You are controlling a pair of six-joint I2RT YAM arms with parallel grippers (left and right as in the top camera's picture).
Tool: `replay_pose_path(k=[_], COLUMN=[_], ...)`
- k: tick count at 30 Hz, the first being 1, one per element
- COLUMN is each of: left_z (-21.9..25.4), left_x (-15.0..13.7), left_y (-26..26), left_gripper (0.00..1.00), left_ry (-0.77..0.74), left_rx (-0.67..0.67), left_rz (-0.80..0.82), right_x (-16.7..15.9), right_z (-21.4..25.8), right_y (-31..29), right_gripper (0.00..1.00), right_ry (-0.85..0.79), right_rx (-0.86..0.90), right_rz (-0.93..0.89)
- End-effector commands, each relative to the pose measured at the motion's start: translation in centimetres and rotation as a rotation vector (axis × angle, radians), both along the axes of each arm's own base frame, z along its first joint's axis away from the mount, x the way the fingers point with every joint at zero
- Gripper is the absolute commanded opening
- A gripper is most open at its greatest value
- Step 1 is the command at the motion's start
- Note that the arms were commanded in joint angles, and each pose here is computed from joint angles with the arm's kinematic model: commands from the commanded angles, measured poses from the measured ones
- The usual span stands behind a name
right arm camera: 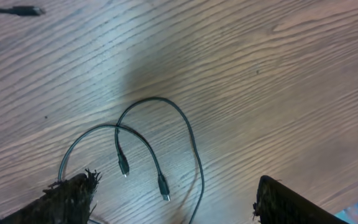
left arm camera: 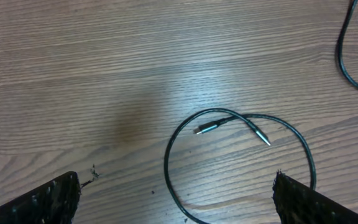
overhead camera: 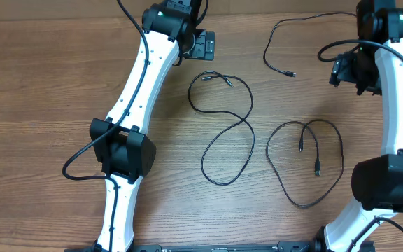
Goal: Untangle cables
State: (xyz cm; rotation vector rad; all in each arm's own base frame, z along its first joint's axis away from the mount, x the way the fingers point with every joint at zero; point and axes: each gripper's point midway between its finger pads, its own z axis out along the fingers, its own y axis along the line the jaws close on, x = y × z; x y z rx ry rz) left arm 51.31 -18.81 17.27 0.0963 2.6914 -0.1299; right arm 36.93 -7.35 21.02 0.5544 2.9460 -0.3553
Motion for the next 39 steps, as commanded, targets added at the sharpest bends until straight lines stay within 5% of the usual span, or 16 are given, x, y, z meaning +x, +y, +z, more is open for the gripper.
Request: replay_pose_path(k=[1,13,18,28,39], left_z=[-0.9,-3.7,-3.7,-3.7,-3.7], left_x=[0.0,0.2,0.3,0.2,0.2], left_y=[0.2,-0.1,-0.1,-0.2,-0.1], left_gripper=[1.0,1.0,0.99,1.0,1.0], left_ry=[0.015,0.065,0.061,0.061,0.061], left_rx=[0.034,0.045,0.043,0.044,0.044], left_rz=[-0.036,-0.048,-0.048,-0.049,-0.049], right_x=[-0.1,-1.7,-2.7,-2.7,-2.0], right_z=[-2.3,-11.4,-14.2,-17.3,-19.3], right_y=[0.0,-0.4,-2.0,-1.9,-2.6], right_gripper=[0.84,0.86,0.74,0.82,0.81], right_ry=[0.056,0.22,0.252,0.114,0.061], right_rx=[0.006,0.015,0.023,0.28,0.24], right_rz=[0.053,0.322,0.383,0.371,0.439])
